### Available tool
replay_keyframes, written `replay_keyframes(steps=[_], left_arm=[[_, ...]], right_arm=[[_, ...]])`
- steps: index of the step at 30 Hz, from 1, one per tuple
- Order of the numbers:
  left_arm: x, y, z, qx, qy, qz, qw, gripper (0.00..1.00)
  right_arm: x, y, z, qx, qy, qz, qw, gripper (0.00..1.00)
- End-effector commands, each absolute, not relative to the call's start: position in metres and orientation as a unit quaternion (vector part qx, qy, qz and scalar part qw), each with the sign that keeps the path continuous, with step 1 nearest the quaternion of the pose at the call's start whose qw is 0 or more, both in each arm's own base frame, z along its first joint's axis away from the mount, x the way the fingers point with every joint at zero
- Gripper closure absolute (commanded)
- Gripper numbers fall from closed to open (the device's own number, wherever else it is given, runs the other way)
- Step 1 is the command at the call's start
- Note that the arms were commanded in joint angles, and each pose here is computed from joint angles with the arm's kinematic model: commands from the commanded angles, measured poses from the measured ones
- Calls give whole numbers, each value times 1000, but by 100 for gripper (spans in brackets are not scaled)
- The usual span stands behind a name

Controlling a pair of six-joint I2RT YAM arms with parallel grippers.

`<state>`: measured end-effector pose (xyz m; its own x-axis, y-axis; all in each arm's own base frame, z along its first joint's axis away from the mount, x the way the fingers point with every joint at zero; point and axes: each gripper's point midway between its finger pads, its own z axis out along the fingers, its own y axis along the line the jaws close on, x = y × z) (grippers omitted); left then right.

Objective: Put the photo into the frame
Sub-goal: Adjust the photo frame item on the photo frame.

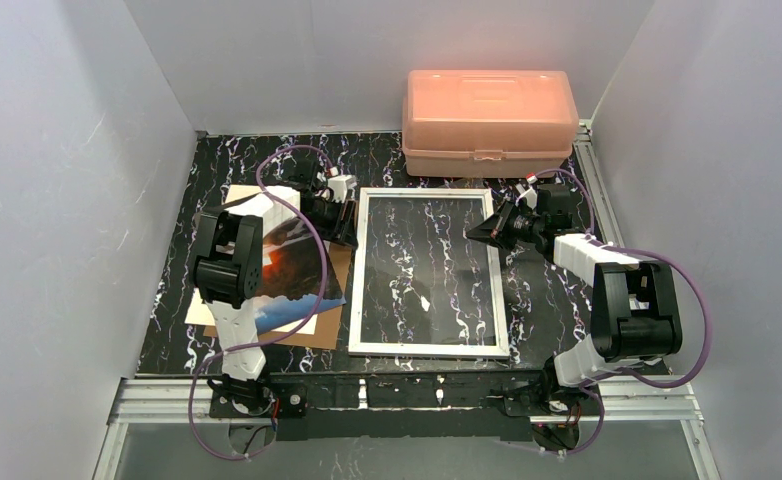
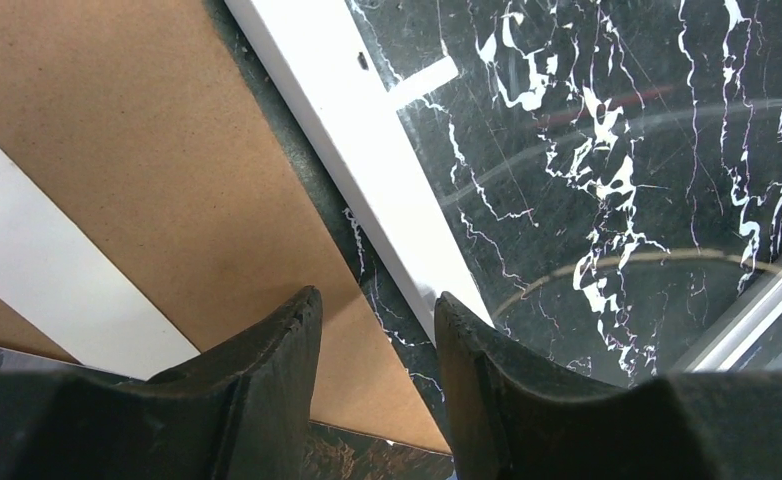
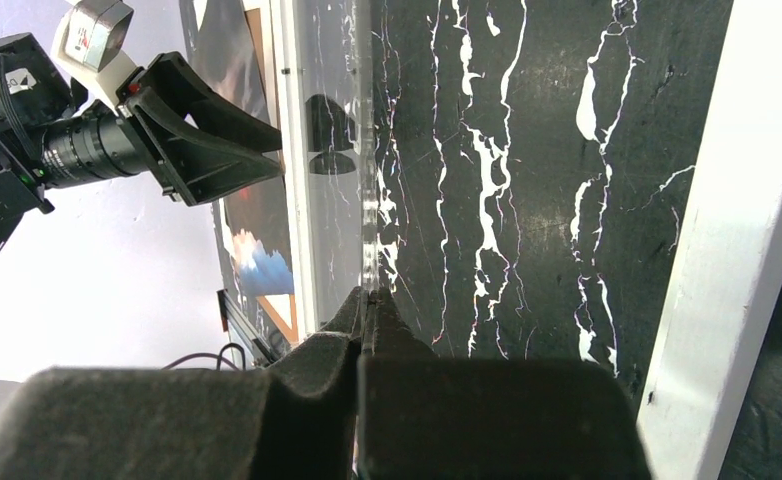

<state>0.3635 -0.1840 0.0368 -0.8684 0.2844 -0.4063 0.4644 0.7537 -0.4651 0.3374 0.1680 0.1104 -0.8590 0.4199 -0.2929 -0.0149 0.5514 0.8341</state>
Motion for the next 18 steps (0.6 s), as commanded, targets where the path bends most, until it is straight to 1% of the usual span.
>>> replay_keyframes(steps=[1, 9, 13, 18], left_arm=[[364, -193, 46, 217, 915, -300, 160, 57], [364, -193, 46, 219, 915, -299, 159, 59], [363, -193, 46, 221, 915, -299, 158, 62], [363, -195, 46, 223, 913, -304, 157, 70]], right_arm=[[349, 167, 133, 97, 837, 463, 274, 99], [349, 166, 133, 103, 833, 467, 279, 99], [351, 167, 136, 110, 825, 475, 287, 99], [356, 166, 142, 108, 821, 472, 301, 99]])
